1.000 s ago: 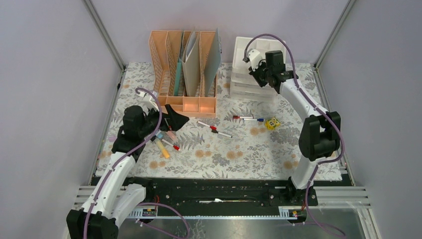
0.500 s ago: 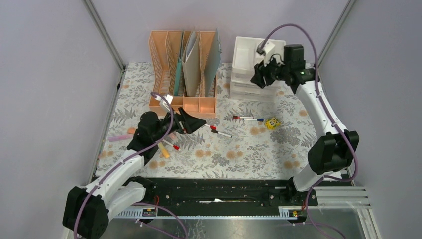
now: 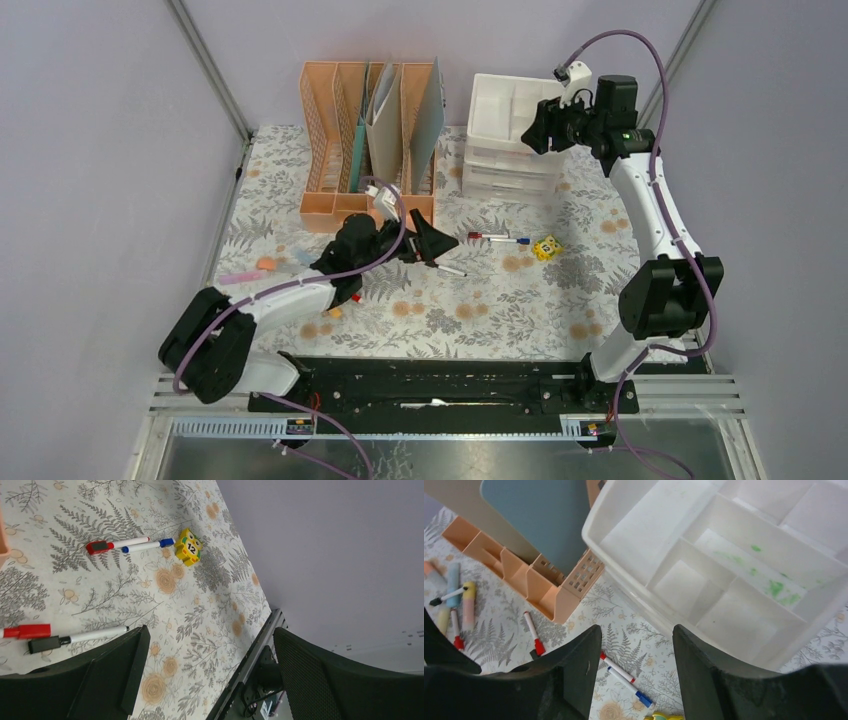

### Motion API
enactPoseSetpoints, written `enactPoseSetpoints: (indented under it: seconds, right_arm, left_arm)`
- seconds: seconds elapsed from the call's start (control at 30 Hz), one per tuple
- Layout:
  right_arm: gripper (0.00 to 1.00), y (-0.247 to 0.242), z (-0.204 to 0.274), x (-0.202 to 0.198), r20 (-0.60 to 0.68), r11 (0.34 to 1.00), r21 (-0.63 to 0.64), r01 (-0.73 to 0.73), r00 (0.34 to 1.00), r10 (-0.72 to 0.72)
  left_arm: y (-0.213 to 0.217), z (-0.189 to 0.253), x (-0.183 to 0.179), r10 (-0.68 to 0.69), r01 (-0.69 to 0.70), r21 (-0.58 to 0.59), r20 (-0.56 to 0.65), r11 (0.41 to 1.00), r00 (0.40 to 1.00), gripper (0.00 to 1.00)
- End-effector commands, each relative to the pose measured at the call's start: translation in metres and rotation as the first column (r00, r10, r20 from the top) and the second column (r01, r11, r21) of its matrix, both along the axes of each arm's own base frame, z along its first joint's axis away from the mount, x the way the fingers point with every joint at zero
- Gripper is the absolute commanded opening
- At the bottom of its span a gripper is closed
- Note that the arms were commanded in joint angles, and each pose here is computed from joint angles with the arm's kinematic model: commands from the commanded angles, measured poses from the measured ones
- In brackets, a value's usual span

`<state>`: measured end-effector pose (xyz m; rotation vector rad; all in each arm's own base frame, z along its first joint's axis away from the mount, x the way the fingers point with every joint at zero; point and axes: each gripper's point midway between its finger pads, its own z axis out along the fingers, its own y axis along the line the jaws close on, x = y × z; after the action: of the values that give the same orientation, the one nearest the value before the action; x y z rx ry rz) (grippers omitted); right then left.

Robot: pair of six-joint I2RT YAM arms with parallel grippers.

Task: Organize the desk
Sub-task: Close the drawer in the storage box.

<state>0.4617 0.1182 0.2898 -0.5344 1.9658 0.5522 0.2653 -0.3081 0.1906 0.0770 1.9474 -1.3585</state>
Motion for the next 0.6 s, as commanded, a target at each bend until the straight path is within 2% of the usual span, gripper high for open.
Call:
enactPoseSetpoints:
  seconds: [0.0, 0.17, 0.37, 0.57]
  right_arm:
    - [0.62, -0.02, 0.024, 0.014, 0.087, 0.99, 0.011, 0.138, 0.987, -0.138]
    - [0.61, -0.046, 0.021, 0.024, 0.077, 0.967, 0.04, 0.251, 0.964, -0.253]
    - [0.57, -0.046, 0.008, 0.035, -0.006, 0.948, 0.087, 0.307, 0.951, -0.308]
    - [0.48, -0.038, -0.002, 0.054, -0.06, 0.938, 0.118, 0.326, 0.945, -0.321]
  left_arm:
    - [-0.022, 0.037, 0.023, 0.033, -0.025, -0.072, 0.115, 0.997, 0.993, 0.99]
    - [-0.04, 0.014, 0.043, 0.045, -0.043, -0.05, 0.04, 0.998, 0.998, 0.99]
    - [-0.061, 0.008, 0.047, 0.017, -0.016, -0.039, 0.034, 0.999, 0.999, 0.99]
    - [-0.061, 0.006, 0.048, 0.038, -0.037, -0.03, 0.033, 0.999, 0.999, 0.99]
